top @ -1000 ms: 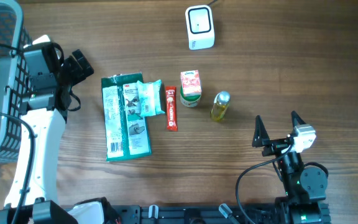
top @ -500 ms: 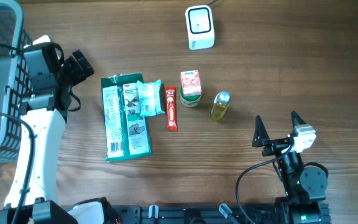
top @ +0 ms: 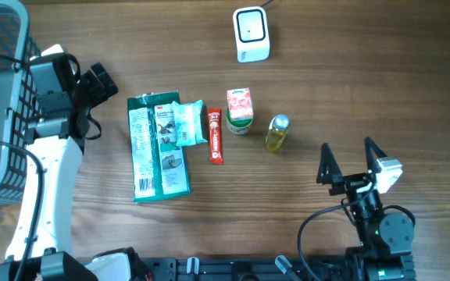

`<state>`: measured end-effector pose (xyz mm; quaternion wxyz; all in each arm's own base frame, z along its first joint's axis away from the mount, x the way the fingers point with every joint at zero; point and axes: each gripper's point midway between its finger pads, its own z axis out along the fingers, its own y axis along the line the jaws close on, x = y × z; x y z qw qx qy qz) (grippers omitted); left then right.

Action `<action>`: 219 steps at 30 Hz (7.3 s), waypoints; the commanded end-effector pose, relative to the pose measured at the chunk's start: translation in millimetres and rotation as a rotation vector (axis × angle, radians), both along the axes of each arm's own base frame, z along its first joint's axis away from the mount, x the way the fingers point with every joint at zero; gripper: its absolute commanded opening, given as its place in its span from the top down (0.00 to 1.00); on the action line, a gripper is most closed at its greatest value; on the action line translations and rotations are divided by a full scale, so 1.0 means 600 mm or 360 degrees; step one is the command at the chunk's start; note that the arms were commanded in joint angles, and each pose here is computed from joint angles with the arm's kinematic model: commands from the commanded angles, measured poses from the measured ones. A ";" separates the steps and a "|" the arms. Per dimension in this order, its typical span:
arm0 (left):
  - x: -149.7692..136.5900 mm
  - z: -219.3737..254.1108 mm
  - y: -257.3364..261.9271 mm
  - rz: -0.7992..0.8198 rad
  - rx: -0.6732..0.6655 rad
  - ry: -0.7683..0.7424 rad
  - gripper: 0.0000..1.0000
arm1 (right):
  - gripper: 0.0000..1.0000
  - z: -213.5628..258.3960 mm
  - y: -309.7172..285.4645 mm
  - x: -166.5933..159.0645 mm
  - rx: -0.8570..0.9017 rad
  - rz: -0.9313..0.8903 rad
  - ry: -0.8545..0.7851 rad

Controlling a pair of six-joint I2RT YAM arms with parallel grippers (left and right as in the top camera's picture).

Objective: Scan the item barcode
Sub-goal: 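Move the right gripper over the table toward the yellow oil bottle, then lower the right gripper around the oil bottle neck and close, then lift the oil bottle and hold it up to the scanner window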

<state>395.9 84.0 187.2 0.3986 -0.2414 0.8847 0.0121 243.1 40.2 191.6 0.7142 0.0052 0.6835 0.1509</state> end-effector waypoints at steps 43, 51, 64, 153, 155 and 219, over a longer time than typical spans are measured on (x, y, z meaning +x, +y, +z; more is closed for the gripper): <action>0.002 0.015 0.006 0.0003 0.0038 -0.0027 0.00 | 0.33 -0.133 0.195 0.129 -0.0158 -0.0168 0.2572; 0.002 0.015 0.006 0.0003 0.0038 -0.0027 0.00 | 0.46 -0.133 0.194 0.126 -0.0200 -0.0136 0.2574; 0.002 0.015 0.006 0.0003 0.0038 -0.0027 0.00 | 0.55 -0.124 0.192 0.141 -0.0631 0.0237 0.2412; 0.002 0.015 0.006 0.0003 0.0038 -0.0027 0.00 | 0.37 -0.139 0.199 0.150 -0.0362 0.0055 0.2395; 0.002 0.015 0.006 0.0003 0.0038 -0.0027 0.00 | 0.36 -0.136 0.200 0.151 -0.0355 0.0054 0.2388; 0.002 0.015 0.006 0.0003 0.0038 -0.0027 0.00 | 0.88 0.175 0.192 0.084 0.0361 0.1818 0.1385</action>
